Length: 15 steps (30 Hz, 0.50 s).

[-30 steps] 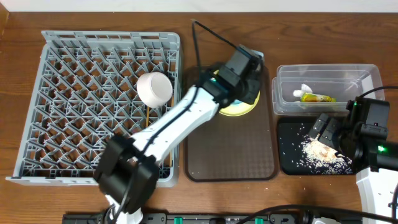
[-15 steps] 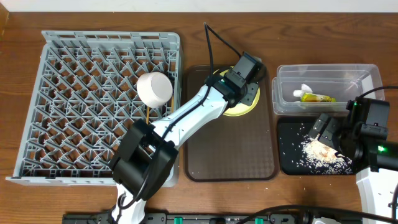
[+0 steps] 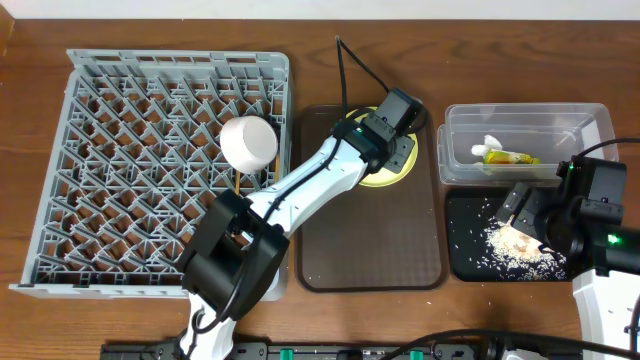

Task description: Sort waste into correct bins and load items into the dishwasher

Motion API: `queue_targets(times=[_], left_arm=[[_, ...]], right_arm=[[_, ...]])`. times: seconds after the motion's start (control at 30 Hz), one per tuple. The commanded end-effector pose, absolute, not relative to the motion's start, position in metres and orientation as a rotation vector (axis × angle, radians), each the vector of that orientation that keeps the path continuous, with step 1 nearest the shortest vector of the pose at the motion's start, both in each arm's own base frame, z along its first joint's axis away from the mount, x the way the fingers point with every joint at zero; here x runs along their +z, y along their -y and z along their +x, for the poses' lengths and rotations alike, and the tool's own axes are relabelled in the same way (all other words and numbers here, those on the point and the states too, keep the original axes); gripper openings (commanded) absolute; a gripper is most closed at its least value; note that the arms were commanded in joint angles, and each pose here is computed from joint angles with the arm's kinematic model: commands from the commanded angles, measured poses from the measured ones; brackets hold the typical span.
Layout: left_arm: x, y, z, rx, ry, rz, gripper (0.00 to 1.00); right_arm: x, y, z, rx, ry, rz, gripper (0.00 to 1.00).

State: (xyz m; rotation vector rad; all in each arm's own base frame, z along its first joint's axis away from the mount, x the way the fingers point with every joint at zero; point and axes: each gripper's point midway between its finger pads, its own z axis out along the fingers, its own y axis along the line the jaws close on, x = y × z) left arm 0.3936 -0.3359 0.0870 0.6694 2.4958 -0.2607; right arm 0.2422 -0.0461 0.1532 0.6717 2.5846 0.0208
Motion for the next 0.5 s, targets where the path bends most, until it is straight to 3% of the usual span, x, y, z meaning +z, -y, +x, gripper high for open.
queue_targets(times=[0.0,0.2,0.43,0.47], left_arm=[[0.0678,0.3221,0.3980,-0.142,-2.518,0.682,0.36],[0.0663,0.3187,0.3994,-0.112,-2.516,0.685,0.36],[0.0665,0.3186,0.3995,-0.090,-2.493,0.758,0.08],[0.0684,0.3188,0.3996,-0.088,-2.485,0.771,0.08]], right_arm=[[0.1573,0.0488,0.2429,0.017,-2.568,0.687,0.99],[0.1573,0.0488,0.2429,0.017,-2.568,0.687,0.99],[0.1573,0.0488,0.2430,0.017,-2.567,0.686,0.99],[0.1573,0.0488,0.2429,0.017,-2.568,0.687,0.99]])
